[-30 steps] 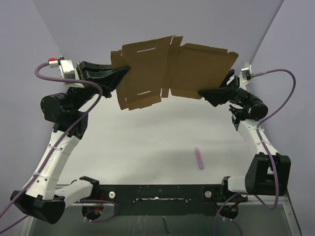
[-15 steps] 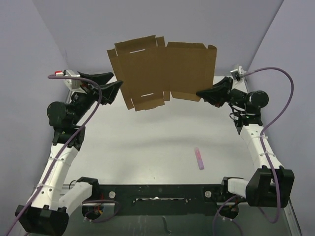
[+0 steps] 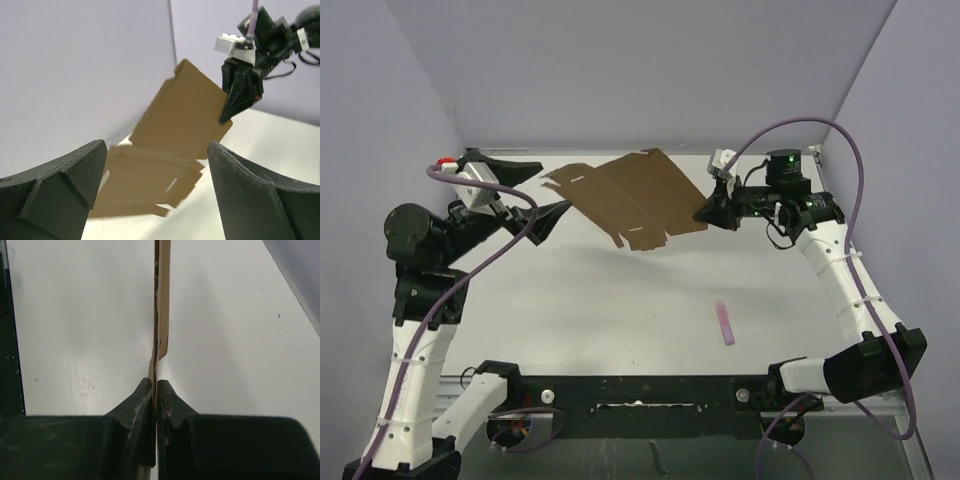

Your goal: Fold the paper box

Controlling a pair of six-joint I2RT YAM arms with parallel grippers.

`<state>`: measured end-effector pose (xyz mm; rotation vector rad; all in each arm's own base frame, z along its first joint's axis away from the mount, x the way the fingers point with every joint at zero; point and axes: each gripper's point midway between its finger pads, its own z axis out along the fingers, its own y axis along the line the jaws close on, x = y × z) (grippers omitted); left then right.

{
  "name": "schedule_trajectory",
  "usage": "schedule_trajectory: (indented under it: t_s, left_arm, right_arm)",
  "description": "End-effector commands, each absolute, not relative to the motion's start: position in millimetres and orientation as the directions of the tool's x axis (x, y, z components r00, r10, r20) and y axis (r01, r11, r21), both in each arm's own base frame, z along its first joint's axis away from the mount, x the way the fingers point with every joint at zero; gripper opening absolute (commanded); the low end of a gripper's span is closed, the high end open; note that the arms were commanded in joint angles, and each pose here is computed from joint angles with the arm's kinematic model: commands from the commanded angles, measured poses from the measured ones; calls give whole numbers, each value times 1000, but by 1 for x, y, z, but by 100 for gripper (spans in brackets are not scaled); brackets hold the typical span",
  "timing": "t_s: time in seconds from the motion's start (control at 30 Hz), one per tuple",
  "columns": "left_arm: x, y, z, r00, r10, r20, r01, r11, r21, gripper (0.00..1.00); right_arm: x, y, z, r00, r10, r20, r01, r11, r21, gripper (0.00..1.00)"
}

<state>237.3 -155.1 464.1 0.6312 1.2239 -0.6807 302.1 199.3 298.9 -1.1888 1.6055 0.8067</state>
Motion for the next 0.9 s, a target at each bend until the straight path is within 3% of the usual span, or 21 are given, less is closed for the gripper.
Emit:
schedule_trajectory:
  t_s: [0.0, 0.17, 0.37, 0.47, 0.6, 0.7, 0.8, 0.87]
  left_arm:
    - [251, -181, 446, 199, -16, -980, 871, 460, 170, 82]
    - [256, -219, 440, 204, -20, -979, 940, 284, 190, 84]
    - [264, -252, 406, 154, 88, -984, 948, 268, 172, 83]
    - [269, -254, 394, 131, 111, -985, 949, 272, 157, 70]
    - [274, -255, 388, 117, 103, -988, 947, 287, 142, 35]
    - [275, -257, 386, 110, 93, -990, 950, 284, 132, 19]
    - [275, -259, 383, 97, 85, -992, 955, 273, 116, 18]
    - [275, -260, 378, 87, 80, -993, 957, 271, 106, 29]
  right_arm:
    - [285, 185, 297, 43, -526, -849, -949, 245, -200, 0]
    - [274, 189, 301, 77, -594, -801, -946, 210, -246, 0]
    - [268, 194, 307, 98, -606, -789, -949, 182, -257, 0]
    - [265, 195, 310, 108, -606, -788, -948, 176, -265, 0]
    - [262, 197, 311, 115, -599, -792, -951, 163, -261, 0]
    - [258, 199, 311, 120, -588, -800, -958, 144, -249, 0]
    - [253, 202, 311, 125, -575, -808, -963, 126, -239, 0]
    - [252, 203, 311, 127, -572, -811, -965, 119, -235, 0]
